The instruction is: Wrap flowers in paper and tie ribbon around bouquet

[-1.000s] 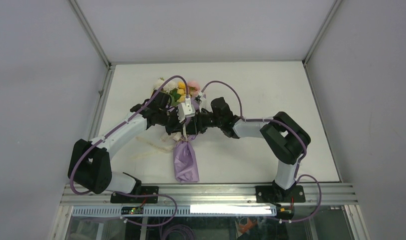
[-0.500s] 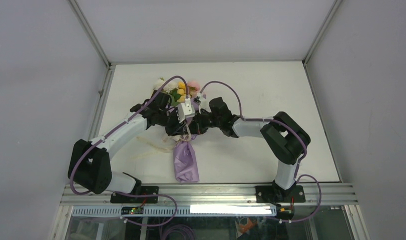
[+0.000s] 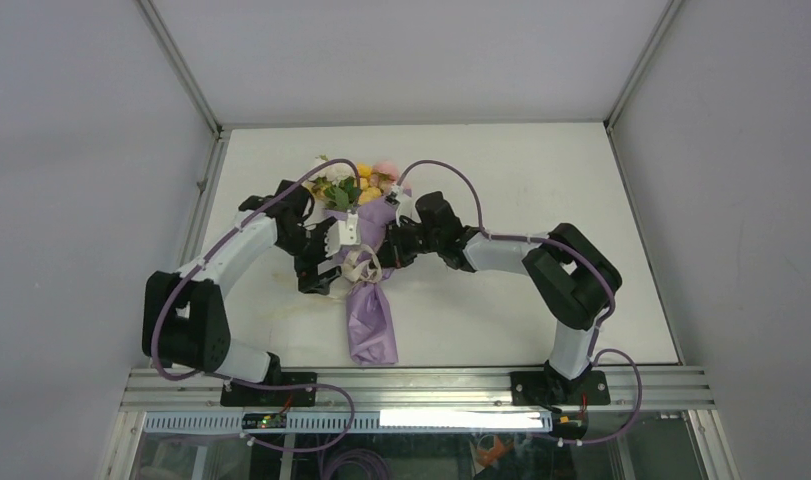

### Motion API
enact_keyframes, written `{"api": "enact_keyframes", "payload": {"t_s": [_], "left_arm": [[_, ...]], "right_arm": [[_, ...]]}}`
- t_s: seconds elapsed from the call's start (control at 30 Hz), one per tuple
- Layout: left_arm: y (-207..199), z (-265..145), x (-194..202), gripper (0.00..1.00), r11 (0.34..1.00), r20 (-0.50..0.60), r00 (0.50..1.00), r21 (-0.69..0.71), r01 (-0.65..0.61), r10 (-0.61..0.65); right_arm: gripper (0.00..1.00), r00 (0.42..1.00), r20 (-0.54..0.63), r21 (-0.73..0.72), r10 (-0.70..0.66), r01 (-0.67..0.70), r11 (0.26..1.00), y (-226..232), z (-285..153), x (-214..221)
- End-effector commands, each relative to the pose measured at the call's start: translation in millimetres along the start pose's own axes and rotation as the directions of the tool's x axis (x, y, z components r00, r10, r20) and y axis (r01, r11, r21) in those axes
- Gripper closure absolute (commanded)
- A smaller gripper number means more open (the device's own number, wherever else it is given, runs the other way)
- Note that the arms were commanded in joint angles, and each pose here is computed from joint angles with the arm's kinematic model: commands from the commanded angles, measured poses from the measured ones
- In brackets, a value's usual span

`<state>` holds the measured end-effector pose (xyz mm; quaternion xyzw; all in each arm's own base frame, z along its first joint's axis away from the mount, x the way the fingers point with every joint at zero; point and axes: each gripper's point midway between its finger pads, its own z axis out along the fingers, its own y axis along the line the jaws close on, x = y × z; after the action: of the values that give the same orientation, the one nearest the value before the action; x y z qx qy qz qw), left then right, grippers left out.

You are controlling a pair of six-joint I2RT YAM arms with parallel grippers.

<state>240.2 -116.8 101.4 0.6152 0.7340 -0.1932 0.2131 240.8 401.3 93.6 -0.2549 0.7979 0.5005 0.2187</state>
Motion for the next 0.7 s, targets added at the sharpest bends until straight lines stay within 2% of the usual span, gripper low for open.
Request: {"api": "enact_keyframes", "payload": {"t_s": [0.0,0.07,0.17,0.3,0.37,0.4,0.47,0.6,0.63,0.67], "left_arm": [[27.3,22.1,15.9,0.01,0.996,-0.078,0.993,-0.021,-0.092,0.090],[44.5,26.6,16.7,0.01,0.992,-0.093,0.990,-0.064,-0.111,0.105],[53.6,36.3,20.9,0.02,0.990,-0.143,0.982,-0.052,-0.128,0.120],[49.7,43.6,27.0,0.08,0.985,-0.187,0.968,-0.021,-0.172,0.165],[45.8,43.9,27.7,0.15,0.981,-0.182,0.965,-0.011,-0.192,0.187],[44.5,44.3,28.0,0.21,0.981,-0.183,0.965,-0.008,-0.194,0.189],[41.8,45.8,25.8,0.39,0.984,-0.192,0.966,-0.010,-0.179,0.174],[28.3,45.8,0.7,0.91,0.995,-0.133,0.986,-0.003,-0.103,0.102],[25.8,44.8,-4.7,1.00,0.997,-0.109,0.991,-0.001,-0.079,0.078],[25.0,43.4,-7.3,1.00,0.998,-0.102,0.993,-0.004,-0.057,0.057]], "right_arm": [[1.00,0.990,0.096,-0.039,-0.104,0.108,0.993,30.2,-8.8,-40.9],[1.00,0.990,0.096,-0.040,-0.105,0.109,0.993,30.5,-8.9,-41.0],[1.00,0.990,0.098,-0.037,-0.103,0.107,0.994,30.3,-9.6,-41.1],[1.00,0.988,0.115,-0.028,-0.106,0.110,0.994,29.9,-12.6,-46.4],[1.00,0.987,0.122,-0.026,-0.109,0.112,0.993,29.4,-13.8,-48.9],[1.00,0.986,0.125,-0.025,-0.108,0.112,0.993,28.7,-14.1,-49.9],[1.00,0.986,0.129,-0.023,-0.102,0.106,0.994,27.1,-14.8,-51.3],[1.00,0.986,0.137,-0.018,-0.095,0.099,0.995,26.4,-18.6,-53.3],[1.00,0.986,0.140,-0.013,-0.093,0.096,0.995,25.4,-20.3,-53.7],[1.00,0.985,0.143,-0.010,-0.092,0.095,0.995,25.2,-22.5,-54.3]]}}
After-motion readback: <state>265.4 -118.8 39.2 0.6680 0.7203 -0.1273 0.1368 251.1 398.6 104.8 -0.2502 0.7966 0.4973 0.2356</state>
